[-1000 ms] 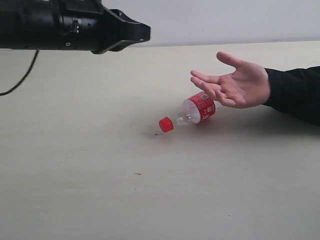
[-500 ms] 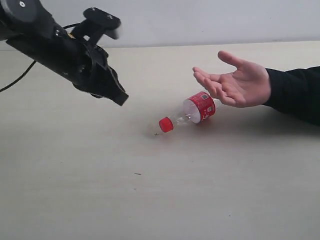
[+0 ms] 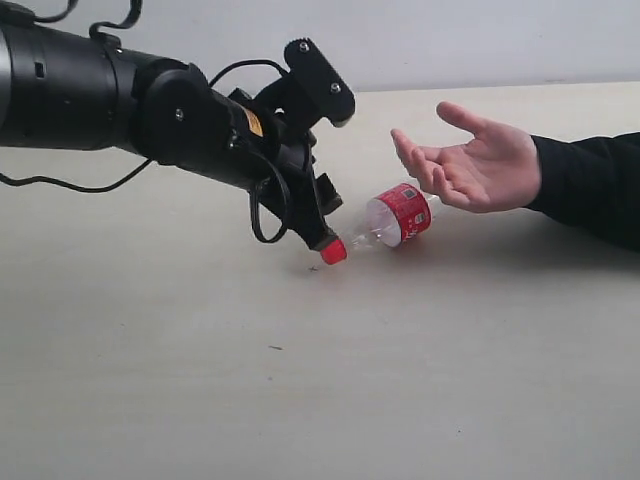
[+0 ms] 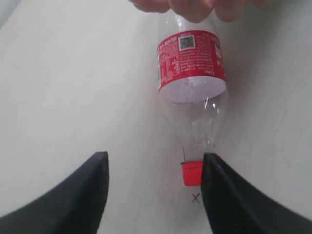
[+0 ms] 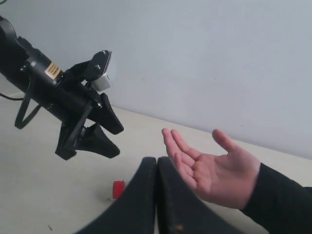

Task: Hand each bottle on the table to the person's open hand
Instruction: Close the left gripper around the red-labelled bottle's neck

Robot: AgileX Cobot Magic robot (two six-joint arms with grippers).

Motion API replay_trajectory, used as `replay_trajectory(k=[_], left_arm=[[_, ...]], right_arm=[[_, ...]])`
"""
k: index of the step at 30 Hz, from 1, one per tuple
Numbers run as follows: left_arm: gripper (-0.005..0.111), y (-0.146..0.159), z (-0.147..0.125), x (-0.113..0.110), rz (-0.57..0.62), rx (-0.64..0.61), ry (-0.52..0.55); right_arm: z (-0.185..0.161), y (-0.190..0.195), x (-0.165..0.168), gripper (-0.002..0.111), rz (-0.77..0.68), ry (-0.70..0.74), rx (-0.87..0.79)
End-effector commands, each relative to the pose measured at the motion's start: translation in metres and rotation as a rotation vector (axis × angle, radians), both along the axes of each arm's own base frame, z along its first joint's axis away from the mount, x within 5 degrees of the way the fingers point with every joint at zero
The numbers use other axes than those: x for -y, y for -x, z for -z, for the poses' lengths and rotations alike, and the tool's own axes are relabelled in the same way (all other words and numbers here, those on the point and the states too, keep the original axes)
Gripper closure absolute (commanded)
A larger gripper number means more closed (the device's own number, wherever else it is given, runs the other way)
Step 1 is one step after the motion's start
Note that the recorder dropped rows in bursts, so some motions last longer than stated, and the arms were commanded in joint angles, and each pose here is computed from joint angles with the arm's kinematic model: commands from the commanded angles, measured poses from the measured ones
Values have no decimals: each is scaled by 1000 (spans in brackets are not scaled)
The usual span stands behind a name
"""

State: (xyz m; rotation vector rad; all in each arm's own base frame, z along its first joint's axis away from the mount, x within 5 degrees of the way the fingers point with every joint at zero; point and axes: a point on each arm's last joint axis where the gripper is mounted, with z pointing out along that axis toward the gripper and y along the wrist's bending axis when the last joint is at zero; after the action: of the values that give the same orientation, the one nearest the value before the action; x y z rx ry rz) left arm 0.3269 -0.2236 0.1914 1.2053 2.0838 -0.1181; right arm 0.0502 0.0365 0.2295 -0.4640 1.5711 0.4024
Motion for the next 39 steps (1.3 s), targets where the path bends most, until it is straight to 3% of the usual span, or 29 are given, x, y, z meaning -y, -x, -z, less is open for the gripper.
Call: replay_trajectory(k=[1, 7, 13, 25, 39], left_arm=[[47, -3, 12, 11, 26, 8, -11], [35, 0, 21, 20, 58, -3, -27], [35, 1, 32, 33, 110, 5, -54], [35, -9, 56, 43, 105, -68, -74], [35, -20, 69, 27, 56, -137, -98]], right_arm=[[1, 1, 0, 108, -3, -3, 2], [1, 1, 0, 108, -3, -3, 2], [1, 1, 0, 108, -3, -3, 2], [1, 1, 0, 108, -3, -3, 2], [1, 1, 0, 108, -3, -3, 2]])
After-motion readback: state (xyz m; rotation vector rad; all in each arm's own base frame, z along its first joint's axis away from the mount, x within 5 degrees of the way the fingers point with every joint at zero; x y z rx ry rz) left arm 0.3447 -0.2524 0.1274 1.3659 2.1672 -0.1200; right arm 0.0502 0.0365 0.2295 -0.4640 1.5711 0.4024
